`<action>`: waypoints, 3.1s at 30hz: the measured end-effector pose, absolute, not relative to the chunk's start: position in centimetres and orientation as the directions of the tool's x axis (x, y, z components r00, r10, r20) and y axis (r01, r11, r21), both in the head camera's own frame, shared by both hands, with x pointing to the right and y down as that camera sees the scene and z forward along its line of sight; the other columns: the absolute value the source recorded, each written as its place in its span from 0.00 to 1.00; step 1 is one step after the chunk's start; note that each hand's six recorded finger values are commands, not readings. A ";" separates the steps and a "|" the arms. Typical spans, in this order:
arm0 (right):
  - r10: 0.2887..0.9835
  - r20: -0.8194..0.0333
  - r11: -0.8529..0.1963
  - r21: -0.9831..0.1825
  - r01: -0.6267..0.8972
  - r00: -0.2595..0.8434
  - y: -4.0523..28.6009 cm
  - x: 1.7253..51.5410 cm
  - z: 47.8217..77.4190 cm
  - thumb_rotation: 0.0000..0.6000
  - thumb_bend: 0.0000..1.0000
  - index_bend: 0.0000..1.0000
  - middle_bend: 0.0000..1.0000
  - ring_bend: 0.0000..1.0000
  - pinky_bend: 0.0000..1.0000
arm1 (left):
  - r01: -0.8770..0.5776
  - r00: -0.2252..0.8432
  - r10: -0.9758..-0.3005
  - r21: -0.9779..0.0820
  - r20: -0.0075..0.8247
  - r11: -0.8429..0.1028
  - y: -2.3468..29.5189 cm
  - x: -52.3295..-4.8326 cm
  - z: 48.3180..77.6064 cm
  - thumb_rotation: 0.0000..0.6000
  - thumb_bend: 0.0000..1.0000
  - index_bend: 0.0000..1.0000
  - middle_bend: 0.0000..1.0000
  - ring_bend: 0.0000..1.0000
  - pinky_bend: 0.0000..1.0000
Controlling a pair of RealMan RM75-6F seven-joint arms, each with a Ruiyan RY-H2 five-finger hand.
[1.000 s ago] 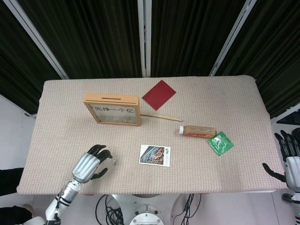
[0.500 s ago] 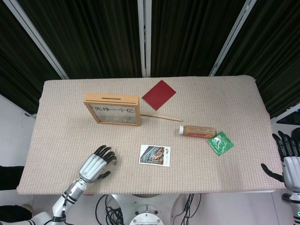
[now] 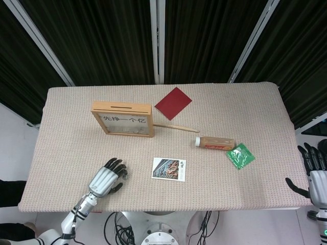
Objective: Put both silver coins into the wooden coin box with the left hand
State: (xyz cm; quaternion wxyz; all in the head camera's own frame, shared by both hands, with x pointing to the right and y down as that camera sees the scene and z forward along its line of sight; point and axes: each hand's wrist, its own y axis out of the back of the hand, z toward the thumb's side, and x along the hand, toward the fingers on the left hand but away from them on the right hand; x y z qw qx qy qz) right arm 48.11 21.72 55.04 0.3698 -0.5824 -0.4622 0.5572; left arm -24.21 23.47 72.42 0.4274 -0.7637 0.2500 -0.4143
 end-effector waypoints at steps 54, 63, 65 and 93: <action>0.946 -0.321 -0.313 -0.941 0.126 -0.049 21.6 48.1 55.6 1.00 0.15 0.00 0.00 0.00 0.00 | 0.015 0.555 -0.697 -0.844 0.454 -0.536 23.2 -23.0 73.6 1.00 0.19 0.40 0.26 0.13 0.16; 0.945 -0.324 -0.316 -0.940 0.127 -0.049 21.7 48.0 55.7 1.00 0.15 0.00 0.00 0.00 0.00 | 0.020 0.556 -0.713 -0.864 0.427 -0.502 22.4 -22.6 73.8 1.00 0.19 0.43 0.27 0.13 0.16; 0.944 -0.325 -0.317 -0.940 0.127 -0.051 21.7 48.1 55.8 1.00 0.15 0.00 0.00 0.00 0.00 | 0.023 0.558 -0.715 -0.868 0.422 -0.495 22.3 -22.6 73.8 1.00 0.19 0.44 0.27 0.13 0.16; 0.939 -0.339 -0.332 -0.935 0.123 -0.046 21.7 48.2 55.9 1.00 0.15 0.00 0.00 0.00 0.00 | 0.045 0.562 -0.756 -0.926 0.334 -0.376 21.4 -22.4 73.9 1.00 0.38 0.51 0.31 0.14 0.17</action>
